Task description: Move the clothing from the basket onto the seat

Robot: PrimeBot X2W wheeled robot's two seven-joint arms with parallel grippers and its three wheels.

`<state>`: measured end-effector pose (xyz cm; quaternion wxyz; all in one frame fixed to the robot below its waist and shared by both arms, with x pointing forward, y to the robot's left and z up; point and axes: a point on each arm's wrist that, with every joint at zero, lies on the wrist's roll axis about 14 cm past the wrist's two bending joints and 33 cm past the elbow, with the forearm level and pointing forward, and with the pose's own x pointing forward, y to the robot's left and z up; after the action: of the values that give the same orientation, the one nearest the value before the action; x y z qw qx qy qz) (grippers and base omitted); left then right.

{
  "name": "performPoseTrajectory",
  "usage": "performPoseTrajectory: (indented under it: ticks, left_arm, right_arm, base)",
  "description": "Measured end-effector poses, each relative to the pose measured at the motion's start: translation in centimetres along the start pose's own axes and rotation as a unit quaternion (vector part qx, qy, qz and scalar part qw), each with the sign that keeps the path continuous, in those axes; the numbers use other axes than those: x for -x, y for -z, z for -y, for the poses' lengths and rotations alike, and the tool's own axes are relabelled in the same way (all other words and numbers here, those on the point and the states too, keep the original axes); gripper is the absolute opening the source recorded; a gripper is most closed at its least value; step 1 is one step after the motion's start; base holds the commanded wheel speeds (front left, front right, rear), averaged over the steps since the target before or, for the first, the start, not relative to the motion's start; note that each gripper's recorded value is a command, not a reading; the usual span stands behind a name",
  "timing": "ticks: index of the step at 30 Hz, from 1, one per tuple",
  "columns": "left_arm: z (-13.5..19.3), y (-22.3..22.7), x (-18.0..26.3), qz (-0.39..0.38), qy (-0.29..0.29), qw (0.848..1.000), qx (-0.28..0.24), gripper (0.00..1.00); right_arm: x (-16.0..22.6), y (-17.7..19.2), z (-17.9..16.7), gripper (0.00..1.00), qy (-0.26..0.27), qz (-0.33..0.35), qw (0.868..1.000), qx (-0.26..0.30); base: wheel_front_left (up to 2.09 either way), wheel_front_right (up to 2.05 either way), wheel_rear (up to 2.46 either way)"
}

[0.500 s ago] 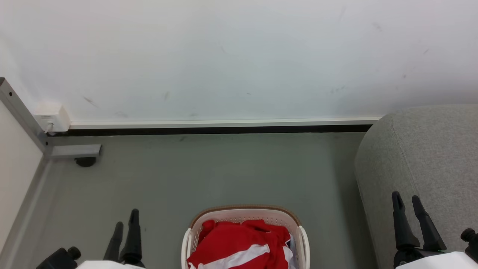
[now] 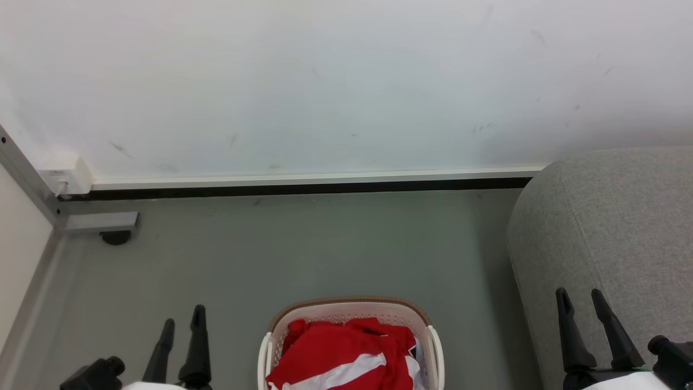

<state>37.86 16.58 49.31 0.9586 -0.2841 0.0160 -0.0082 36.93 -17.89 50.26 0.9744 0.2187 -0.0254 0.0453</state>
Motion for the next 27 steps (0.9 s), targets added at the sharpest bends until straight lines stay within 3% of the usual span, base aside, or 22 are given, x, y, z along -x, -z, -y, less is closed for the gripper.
performPoseTrajectory:
  ticks: [27]
  left_arm:
    - [1.0,1.5,0.2,-0.007,0.038,0.989,-0.141,1.0]
  right_arm:
    - [0.9,1.2,0.6,1.0,0.004,-0.024,0.989,0.145]
  base:
    - [0.0,0.0,0.0]
